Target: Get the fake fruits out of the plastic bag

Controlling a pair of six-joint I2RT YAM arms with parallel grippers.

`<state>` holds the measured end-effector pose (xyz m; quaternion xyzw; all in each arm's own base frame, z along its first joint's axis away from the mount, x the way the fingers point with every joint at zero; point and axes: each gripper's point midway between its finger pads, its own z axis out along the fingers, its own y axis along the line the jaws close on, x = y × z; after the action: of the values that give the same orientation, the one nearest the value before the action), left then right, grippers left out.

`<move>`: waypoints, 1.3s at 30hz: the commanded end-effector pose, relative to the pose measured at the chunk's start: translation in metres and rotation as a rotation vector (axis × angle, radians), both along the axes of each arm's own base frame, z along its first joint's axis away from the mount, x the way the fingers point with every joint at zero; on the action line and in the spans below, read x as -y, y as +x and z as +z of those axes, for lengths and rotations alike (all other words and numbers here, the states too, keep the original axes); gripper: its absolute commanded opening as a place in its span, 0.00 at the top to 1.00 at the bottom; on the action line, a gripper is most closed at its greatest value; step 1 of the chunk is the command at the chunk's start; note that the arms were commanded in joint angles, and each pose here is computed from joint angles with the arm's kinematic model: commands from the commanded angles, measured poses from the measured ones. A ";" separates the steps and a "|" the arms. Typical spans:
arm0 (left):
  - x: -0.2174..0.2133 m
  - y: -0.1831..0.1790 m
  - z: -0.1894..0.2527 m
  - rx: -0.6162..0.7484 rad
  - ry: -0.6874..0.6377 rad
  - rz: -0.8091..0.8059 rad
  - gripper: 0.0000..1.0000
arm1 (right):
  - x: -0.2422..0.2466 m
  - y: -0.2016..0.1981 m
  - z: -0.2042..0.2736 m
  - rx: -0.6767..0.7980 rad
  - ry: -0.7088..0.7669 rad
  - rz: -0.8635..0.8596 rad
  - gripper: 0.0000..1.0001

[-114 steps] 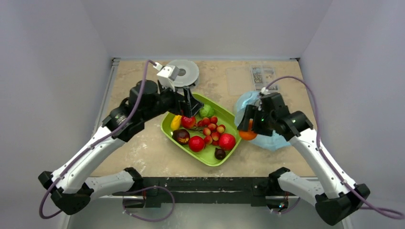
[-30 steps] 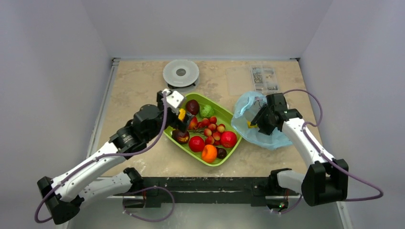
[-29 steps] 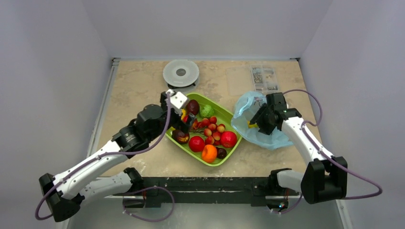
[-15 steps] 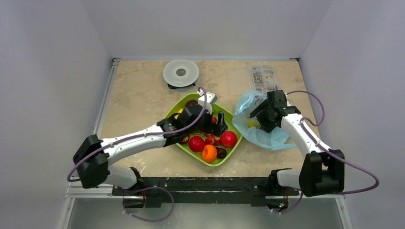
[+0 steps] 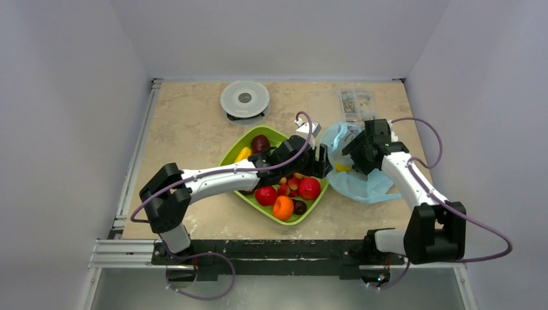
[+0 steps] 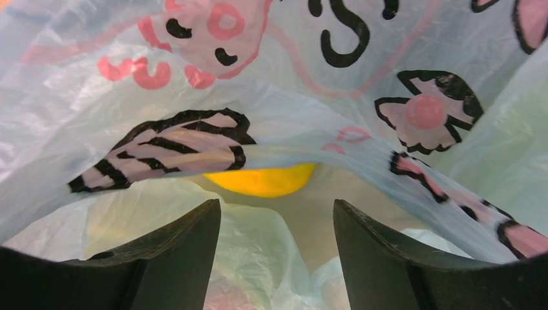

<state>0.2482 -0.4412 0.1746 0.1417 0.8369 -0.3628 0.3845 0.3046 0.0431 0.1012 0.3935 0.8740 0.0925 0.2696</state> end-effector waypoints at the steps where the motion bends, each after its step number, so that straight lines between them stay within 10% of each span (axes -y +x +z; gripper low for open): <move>1: 0.016 0.004 0.008 -0.012 -0.029 -0.008 0.34 | -0.009 0.013 -0.004 0.027 0.048 0.013 0.36; 12: -0.003 0.002 0.001 0.000 0.100 -0.018 1.00 | -0.010 0.006 -0.040 -0.078 0.084 -0.074 0.37; 30: -0.022 -0.026 -0.014 -0.076 0.087 -0.051 1.00 | -0.039 0.017 -0.075 -0.096 0.289 -0.140 0.33; 39: -0.025 -0.025 -0.024 -0.052 0.138 -0.063 1.00 | -0.041 0.032 -0.096 -0.133 0.303 -0.157 0.53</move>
<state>0.2255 -0.4149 0.1431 0.1675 0.8736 -0.3163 0.3298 0.3341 0.0913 0.0260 0.4919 0.8292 0.2047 0.1693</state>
